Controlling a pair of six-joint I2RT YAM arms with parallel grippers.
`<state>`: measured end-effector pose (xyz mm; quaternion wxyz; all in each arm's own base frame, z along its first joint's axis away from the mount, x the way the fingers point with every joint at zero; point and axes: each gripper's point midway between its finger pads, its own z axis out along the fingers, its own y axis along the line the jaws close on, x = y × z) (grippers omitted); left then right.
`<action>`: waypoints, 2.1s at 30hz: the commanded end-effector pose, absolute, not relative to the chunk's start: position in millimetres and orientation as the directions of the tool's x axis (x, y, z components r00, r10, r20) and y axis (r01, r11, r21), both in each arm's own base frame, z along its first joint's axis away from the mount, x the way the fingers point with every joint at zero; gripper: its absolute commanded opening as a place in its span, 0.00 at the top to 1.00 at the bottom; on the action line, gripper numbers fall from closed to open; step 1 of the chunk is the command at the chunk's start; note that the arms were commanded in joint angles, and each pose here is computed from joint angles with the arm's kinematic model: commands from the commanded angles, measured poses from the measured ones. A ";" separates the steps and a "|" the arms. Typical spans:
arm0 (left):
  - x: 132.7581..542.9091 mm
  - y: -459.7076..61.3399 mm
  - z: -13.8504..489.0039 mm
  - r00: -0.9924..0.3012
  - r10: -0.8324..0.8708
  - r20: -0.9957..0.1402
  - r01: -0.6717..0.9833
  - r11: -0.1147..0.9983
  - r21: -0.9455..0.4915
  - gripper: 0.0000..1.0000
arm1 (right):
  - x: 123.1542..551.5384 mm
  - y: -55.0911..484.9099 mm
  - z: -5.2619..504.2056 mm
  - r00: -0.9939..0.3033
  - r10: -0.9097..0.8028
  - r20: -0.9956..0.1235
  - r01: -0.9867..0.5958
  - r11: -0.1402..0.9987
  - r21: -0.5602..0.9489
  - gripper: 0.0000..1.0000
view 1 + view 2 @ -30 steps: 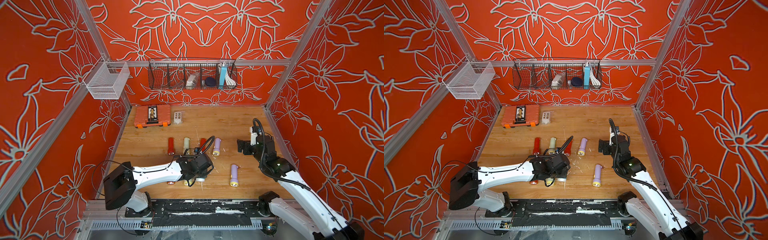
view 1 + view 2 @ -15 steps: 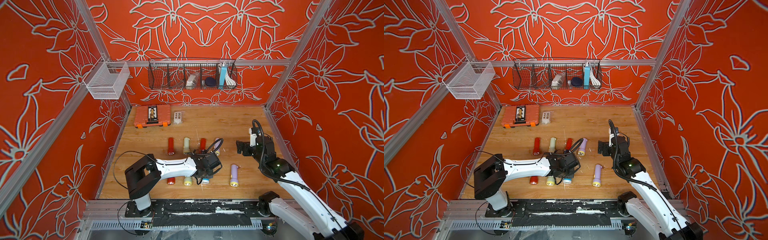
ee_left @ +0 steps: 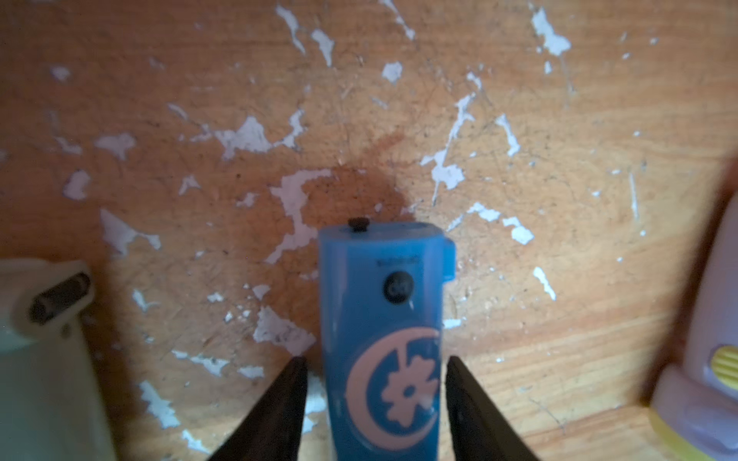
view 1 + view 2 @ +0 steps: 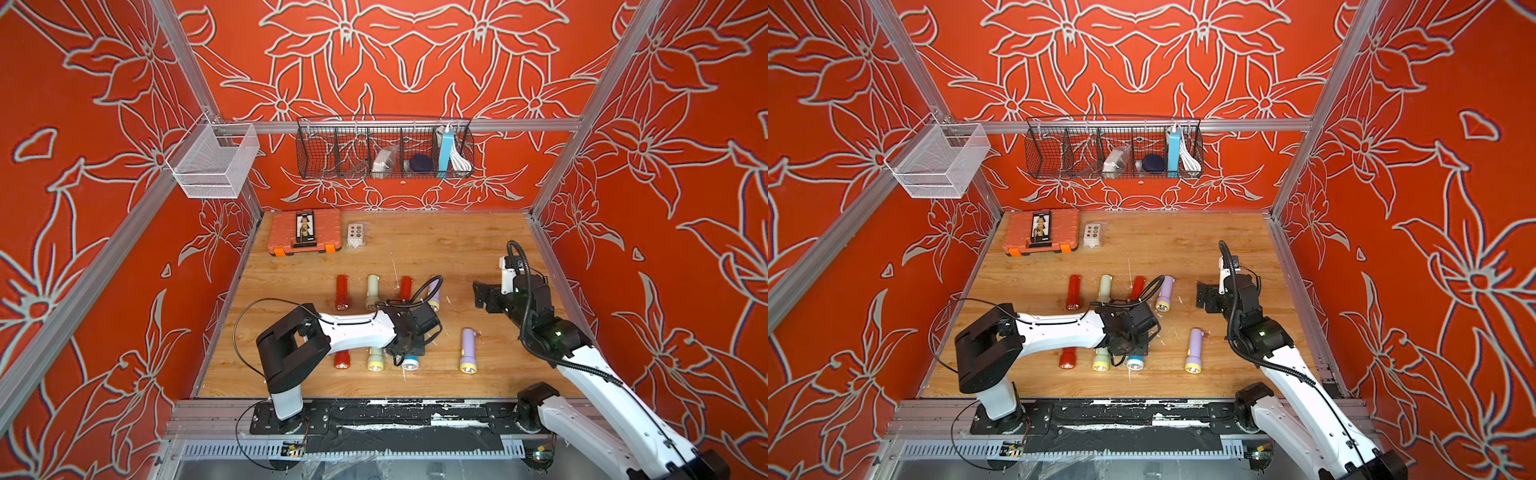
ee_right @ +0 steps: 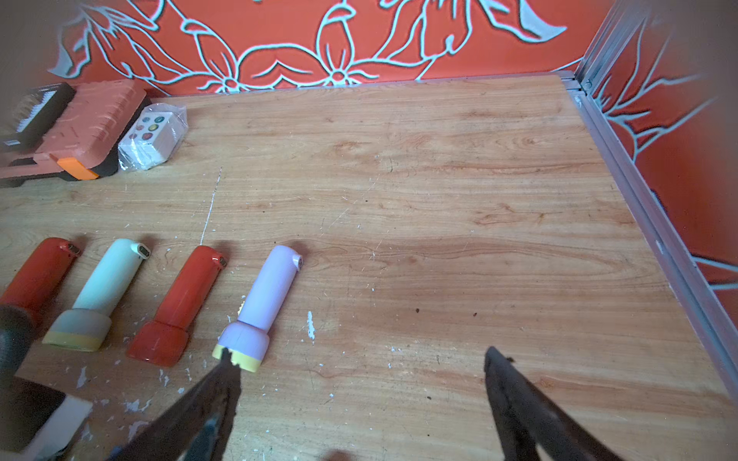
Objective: Close the plug at the bottom of the flashlight
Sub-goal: Place the flashlight at the center of the board, then pick up the flashlight from the center of the board.
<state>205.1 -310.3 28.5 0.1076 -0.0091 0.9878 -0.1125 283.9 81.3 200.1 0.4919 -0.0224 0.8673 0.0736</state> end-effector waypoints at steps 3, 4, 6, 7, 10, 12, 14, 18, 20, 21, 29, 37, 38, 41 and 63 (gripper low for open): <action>204.7 -306.9 31.2 -0.977 -0.046 -0.206 -0.001 0.976 -0.217 0.24 | 283.2 76.3 203.3 -0.490 0.057 -0.870 -0.091 0.989 0.116 0.02; 204.7 -306.9 33.9 -0.977 -0.044 -0.209 0.003 0.976 -0.219 0.24 | 283.5 75.5 203.4 -0.486 0.060 -0.872 -0.086 0.990 0.116 0.02; 206.3 -307.9 42.0 -0.973 -0.036 -0.226 0.016 0.974 -0.226 0.25 | 284.4 73.9 201.1 -0.486 0.063 -0.872 -0.075 0.991 0.113 0.02; 208.1 -307.8 47.2 -0.971 -0.032 -0.238 0.023 0.974 -0.226 0.25 | 285.0 72.1 200.2 -0.487 0.064 -0.871 -0.066 0.992 0.109 0.02; 213.6 -310.8 65.2 -0.959 -0.002 -0.282 0.063 0.973 -0.222 0.25 | 285.9 66.0 196.7 -0.485 0.066 -0.872 -0.033 0.995 0.094 0.02; 217.9 -314.4 76.9 -0.951 0.018 -0.308 0.090 0.972 -0.219 0.25 | 286.0 60.2 194.5 -0.479 0.072 -0.875 -0.003 0.996 0.084 0.02; 221.2 -321.5 88.0 -0.943 0.043 -0.331 0.123 0.967 -0.225 0.25 | 285.8 54.5 193.3 -0.471 0.080 -0.879 0.026 0.997 0.077 0.02; 225.8 -344.9 106.5 -0.921 0.108 -0.374 0.209 0.948 -0.239 0.26 | 285.3 45.4 193.1 -0.448 0.101 -0.888 0.071 0.994 0.077 0.02; 226.1 -357.9 110.8 -0.915 0.143 -0.378 0.247 0.937 -0.245 0.26 | 284.4 39.2 191.6 -0.441 0.112 -0.890 0.103 0.992 0.074 0.02; 225.7 -365.6 112.4 -0.912 0.162 -0.377 0.269 0.930 -0.252 0.26 | 284.0 36.3 191.5 -0.440 0.117 -0.890 0.117 0.991 0.072 0.02; 219.0 -416.9 98.6 -0.900 0.285 -0.331 0.385 0.875 -0.293 0.26 | 281.7 27.4 192.4 -0.424 0.140 -0.895 0.157 0.984 0.080 0.02; 202.5 -449.0 79.5 -0.887 0.381 -0.262 0.452 0.835 -0.313 0.26 | 275.5 11.4 197.3 -0.395 0.155 -0.906 0.227 0.972 0.068 0.02; 200.6 -451.7 77.4 -0.883 0.396 -0.253 0.462 0.831 -0.311 0.26 | 274.8 9.9 197.8 -0.387 0.160 -0.908 0.233 0.970 0.071 0.02; 196.8 -458.3 69.6 -0.872 0.433 -0.230 0.486 0.823 -0.293 0.26 | 273.0 7.7 199.7 -0.375 0.168 -0.912 0.240 0.967 0.080 0.02; 202.5 -455.6 5.4 -0.863 0.490 -0.123 0.504 0.851 -0.147 0.38 | 265.6 2.9 206.8 -0.332 0.209 -0.920 0.252 0.959 0.127 0.02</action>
